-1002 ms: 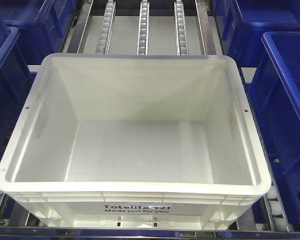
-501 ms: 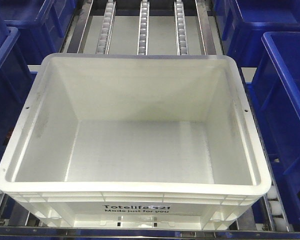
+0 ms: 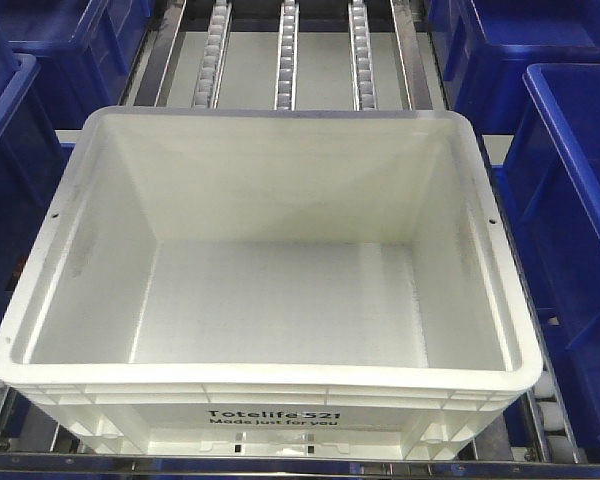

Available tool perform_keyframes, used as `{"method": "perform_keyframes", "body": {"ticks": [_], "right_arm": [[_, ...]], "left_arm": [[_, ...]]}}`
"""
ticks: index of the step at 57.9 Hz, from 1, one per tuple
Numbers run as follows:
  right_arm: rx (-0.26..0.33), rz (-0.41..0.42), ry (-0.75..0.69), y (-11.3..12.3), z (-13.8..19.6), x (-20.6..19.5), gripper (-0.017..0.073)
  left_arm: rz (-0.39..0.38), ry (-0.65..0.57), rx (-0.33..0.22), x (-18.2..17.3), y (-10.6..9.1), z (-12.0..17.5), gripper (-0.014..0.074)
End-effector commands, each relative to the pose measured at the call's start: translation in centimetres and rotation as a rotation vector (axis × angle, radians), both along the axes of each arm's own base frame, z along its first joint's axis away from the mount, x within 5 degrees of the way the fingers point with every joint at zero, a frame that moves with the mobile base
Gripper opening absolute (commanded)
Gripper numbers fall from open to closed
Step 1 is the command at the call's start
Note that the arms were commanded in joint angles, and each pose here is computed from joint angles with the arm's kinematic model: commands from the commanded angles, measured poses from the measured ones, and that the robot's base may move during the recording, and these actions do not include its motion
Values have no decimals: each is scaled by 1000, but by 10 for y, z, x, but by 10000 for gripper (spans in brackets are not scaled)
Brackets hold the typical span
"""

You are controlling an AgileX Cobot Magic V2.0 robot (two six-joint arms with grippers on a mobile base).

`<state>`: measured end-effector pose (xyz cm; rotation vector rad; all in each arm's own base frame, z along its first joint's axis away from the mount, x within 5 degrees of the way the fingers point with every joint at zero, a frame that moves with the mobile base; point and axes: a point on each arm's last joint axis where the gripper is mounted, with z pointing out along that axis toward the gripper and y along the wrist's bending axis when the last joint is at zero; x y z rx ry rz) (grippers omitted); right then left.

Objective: Move bin from left to right shelf

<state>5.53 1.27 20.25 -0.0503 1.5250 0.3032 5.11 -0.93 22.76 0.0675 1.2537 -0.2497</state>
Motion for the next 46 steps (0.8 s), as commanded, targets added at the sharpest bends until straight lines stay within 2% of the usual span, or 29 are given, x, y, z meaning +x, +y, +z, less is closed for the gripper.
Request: {"method": "perform_keyframes", "body": {"ticks": [1,6,12,20,27,31,36,46], "right_arm": [[59,-11,-103,-2,21,-4,-8],[61,5,-131,-2,45,-10,-8],[4,25,-127,-1,74,-17,-8],[-52,70,14,4,102,-12,-8],[-107,108,162,11,126,4,-8],[-130,135,242,15,139,16,-8],[-122,169,306,22,155,31,-8],[-65,196,368,31,165,59,-8]], "left_arm": [[-30,-43,-74,-7,1,23,-6],[-47,30,-51,-13,1,44,-6],[-64,101,-26,-22,1,76,-6],[-78,186,-2,-20,-1,122,-6],[-97,328,26,-1,-8,149,-6],[-124,413,56,14,-14,155,-6],[-171,513,75,33,-23,154,-6],[-211,614,36,60,-33,145,-6]]}}
